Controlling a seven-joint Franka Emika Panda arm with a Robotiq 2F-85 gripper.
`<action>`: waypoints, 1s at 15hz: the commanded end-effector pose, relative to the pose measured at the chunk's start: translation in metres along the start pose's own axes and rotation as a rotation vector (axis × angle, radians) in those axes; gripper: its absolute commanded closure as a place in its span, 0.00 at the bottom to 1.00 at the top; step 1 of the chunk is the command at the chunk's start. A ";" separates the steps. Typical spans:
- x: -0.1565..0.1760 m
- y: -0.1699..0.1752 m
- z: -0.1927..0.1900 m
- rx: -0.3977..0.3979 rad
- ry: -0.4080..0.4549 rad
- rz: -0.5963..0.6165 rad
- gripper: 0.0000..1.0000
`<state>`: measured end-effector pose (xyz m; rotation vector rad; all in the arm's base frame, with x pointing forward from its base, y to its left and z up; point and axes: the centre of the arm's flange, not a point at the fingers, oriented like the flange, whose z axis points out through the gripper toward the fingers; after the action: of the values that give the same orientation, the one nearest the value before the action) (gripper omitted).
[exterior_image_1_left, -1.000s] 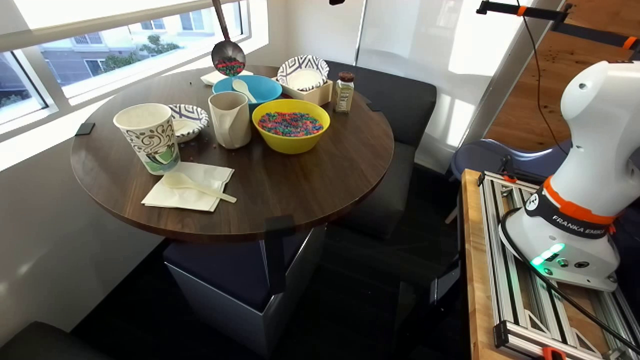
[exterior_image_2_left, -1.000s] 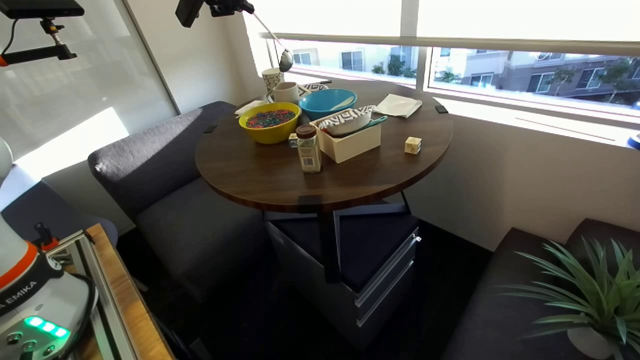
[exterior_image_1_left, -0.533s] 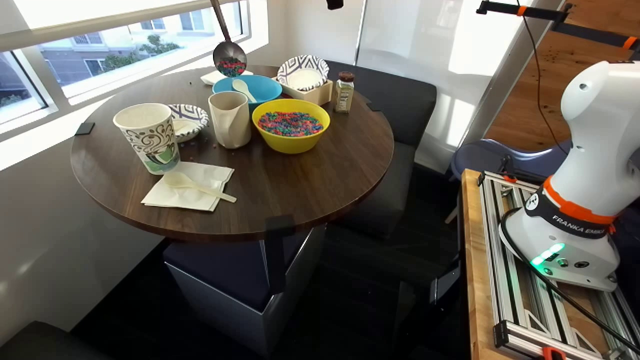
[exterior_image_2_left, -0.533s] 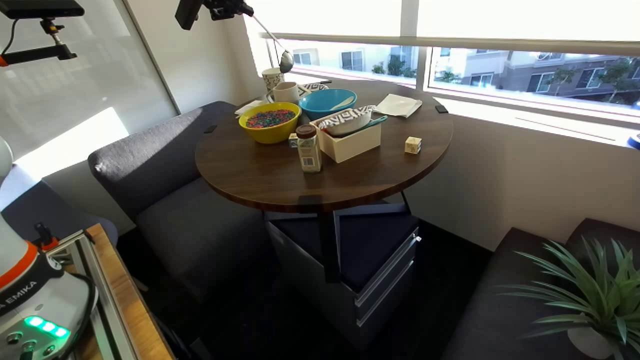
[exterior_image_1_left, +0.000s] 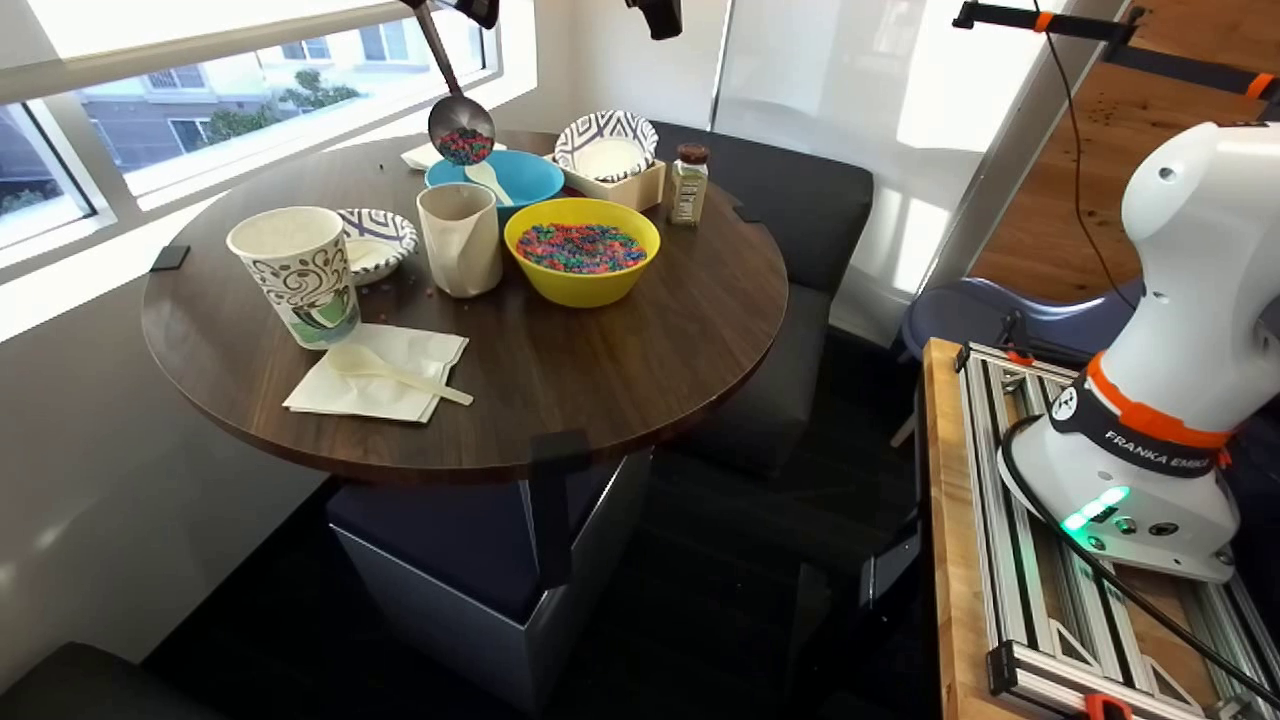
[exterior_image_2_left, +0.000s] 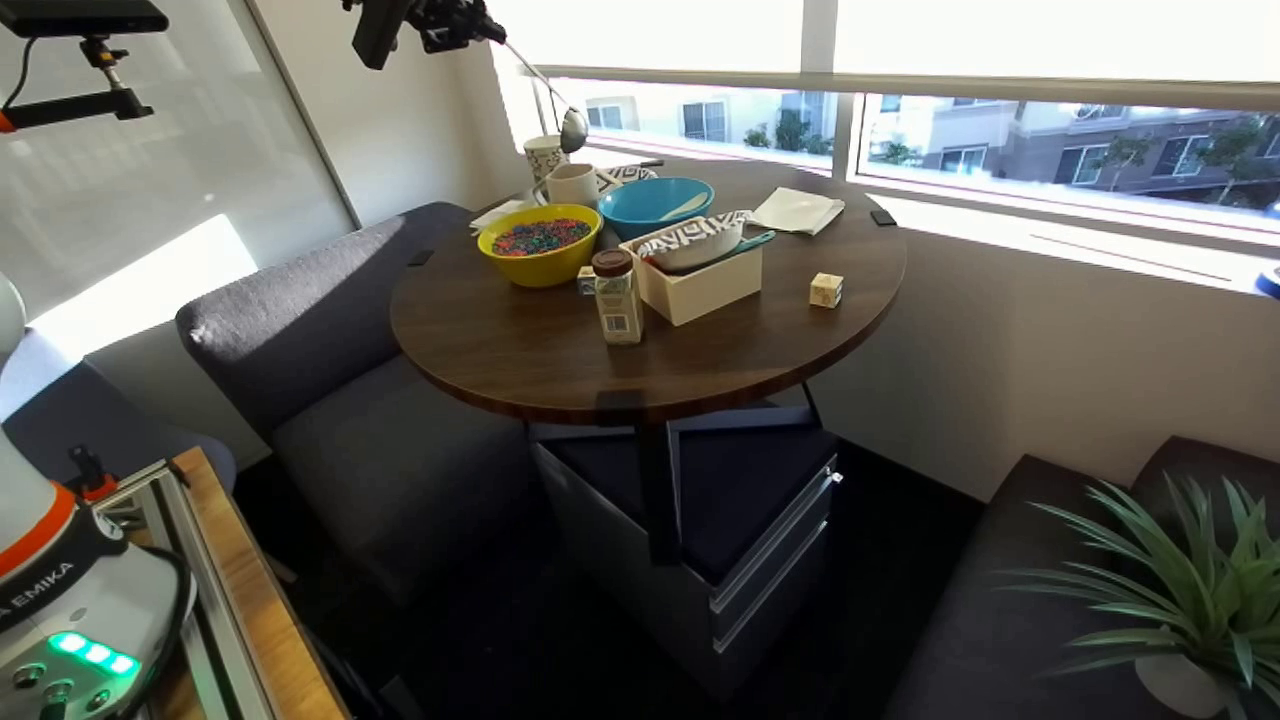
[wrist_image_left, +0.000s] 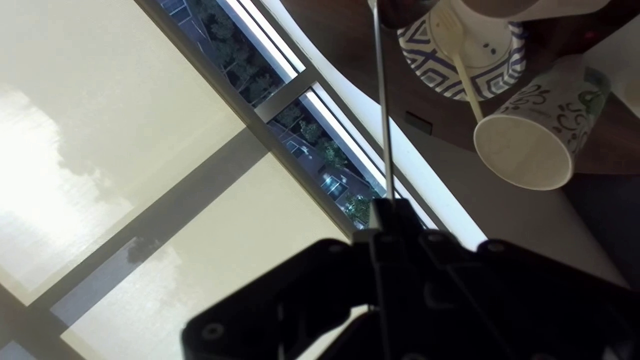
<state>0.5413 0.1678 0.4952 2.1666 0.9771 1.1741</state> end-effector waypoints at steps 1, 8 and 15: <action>-0.001 -0.006 -0.001 0.001 -0.008 -0.026 0.99; 0.001 -0.015 -0.002 0.003 -0.002 -0.092 0.99; 0.006 -0.031 -0.002 0.001 0.009 -0.181 0.99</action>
<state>0.5357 0.1878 0.4840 2.0711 1.1281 1.1128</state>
